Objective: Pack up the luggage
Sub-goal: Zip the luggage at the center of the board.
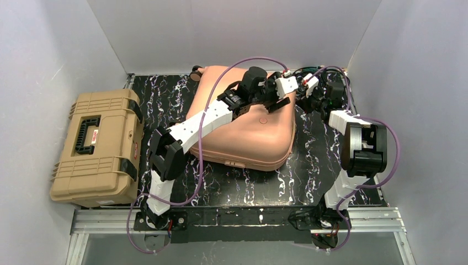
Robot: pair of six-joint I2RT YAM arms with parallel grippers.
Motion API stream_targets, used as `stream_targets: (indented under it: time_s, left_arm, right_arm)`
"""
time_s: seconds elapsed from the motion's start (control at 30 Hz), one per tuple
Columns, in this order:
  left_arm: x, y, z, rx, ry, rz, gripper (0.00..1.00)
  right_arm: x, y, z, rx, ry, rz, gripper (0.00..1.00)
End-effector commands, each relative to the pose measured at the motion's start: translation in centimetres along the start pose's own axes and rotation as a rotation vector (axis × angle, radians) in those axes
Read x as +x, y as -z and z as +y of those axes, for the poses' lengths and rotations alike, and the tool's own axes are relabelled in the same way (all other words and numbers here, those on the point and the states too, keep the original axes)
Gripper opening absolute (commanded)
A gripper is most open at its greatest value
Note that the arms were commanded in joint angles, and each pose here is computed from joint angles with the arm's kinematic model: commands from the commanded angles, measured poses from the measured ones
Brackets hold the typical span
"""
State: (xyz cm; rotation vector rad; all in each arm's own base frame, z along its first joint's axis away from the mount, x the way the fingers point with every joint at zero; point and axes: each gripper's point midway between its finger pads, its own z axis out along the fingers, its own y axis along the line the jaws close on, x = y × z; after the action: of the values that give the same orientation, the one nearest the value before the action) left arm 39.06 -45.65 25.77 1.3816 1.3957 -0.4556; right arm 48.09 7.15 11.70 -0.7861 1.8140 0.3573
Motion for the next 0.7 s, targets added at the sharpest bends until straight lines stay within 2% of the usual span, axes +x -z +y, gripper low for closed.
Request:
stream_targets:
  time_s: [0.0, 0.13, 0.2, 0.3, 0.43, 0.53, 0.67]
  left_arm:
    - [9.8, 3.1, -2.4, -0.025, 0.149, 0.391, 0.65]
    - [8.9, 10.1, 7.0, -0.36, 0.302, 0.398, 0.73]
    - [10.0, 14.6, 11.0, -0.499, 0.403, 0.399, 0.73]
    - [12.6, 20.7, 15.4, -0.69, 0.451, 0.424, 0.73]
    - [16.8, 25.4, 17.6, -0.83, 0.441, 0.518, 0.73]
    - [19.9, 26.1, 17.8, -0.854, 0.467, 0.591, 0.73]
    - [21.7, 26.0, 18.6, -0.884, 0.451, 0.647, 0.73]
  right_arm:
    - [-5.3, 0.5, -3.1, 0.072, 0.17, -0.132, 0.01]
    - [-5.1, 0.7, -2.6, 0.064, 0.178, -0.137, 0.01]
    - [-5.0, 0.6, -2.5, 0.062, 0.18, -0.14, 0.01]
    - [-5.2, 0.5, -2.7, 0.061, 0.184, -0.145, 0.01]
    - [-5.6, 0.1, -2.9, 0.049, 0.192, -0.157, 0.01]
    - [-5.9, -0.2, -3.0, 0.035, 0.219, -0.167, 0.01]
    - [-5.9, -0.7, -3.4, 0.017, 0.248, -0.155, 0.01]
